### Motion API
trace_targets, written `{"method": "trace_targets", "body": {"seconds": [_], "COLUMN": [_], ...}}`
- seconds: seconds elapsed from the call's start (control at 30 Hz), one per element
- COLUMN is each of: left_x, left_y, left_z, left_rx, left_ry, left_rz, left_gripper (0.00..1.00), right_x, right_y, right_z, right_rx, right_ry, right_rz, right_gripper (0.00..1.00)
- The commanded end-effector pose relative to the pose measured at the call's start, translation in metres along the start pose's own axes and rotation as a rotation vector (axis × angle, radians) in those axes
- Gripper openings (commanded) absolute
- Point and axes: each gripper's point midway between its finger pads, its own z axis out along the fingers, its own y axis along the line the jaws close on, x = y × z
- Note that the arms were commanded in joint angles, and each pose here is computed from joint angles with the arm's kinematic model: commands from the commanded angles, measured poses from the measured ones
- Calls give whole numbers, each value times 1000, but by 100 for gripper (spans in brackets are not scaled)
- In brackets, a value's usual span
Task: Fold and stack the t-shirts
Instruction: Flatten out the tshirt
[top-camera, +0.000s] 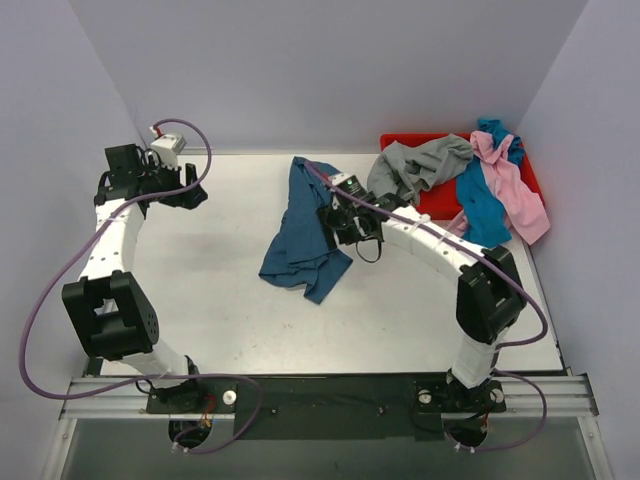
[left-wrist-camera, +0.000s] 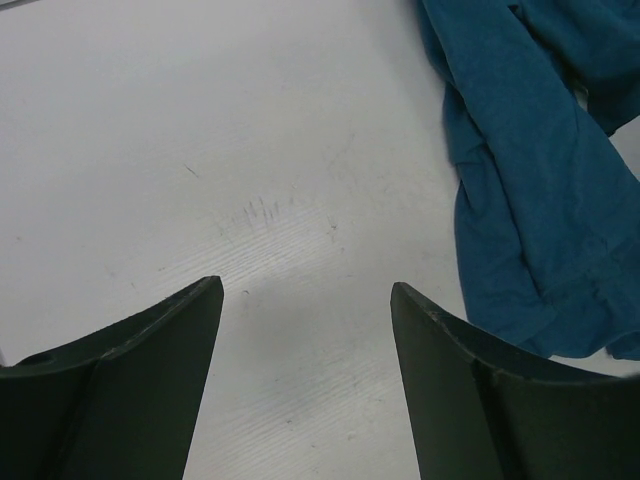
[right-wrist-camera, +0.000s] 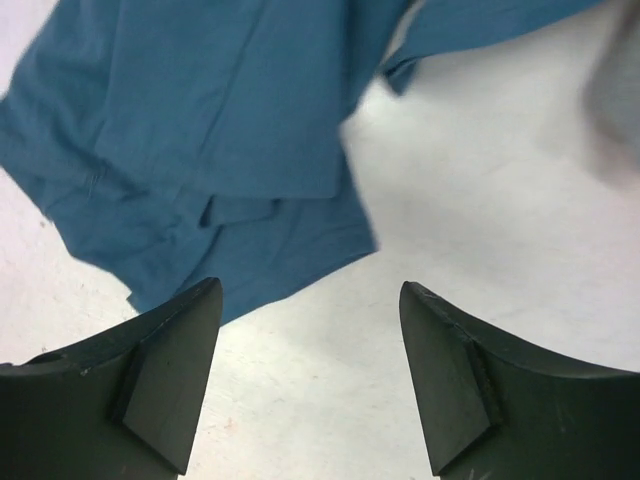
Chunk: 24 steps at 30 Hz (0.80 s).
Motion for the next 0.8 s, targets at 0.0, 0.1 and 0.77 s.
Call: {"method": "trace_targets", "body": {"seconds": [0.0, 0.1, 0.77], "left_x": [-5, -2, 2], "left_y": [-9, -11, -12], "left_z": [4, 4, -5], "left_rx": [63, 71, 49], "left_ry": [-21, -10, -5], "left_rz": [-10, -28, 8], "left_gripper": [79, 78, 78], "right_x": [31, 19, -8], "right_y": [38, 25, 32], "right_z": [33, 57, 99], "right_rx": [-48, 31, -194], "right_ry": [68, 60, 31], "right_rz": [-48, -57, -65], "right_gripper": [67, 67, 0]}}
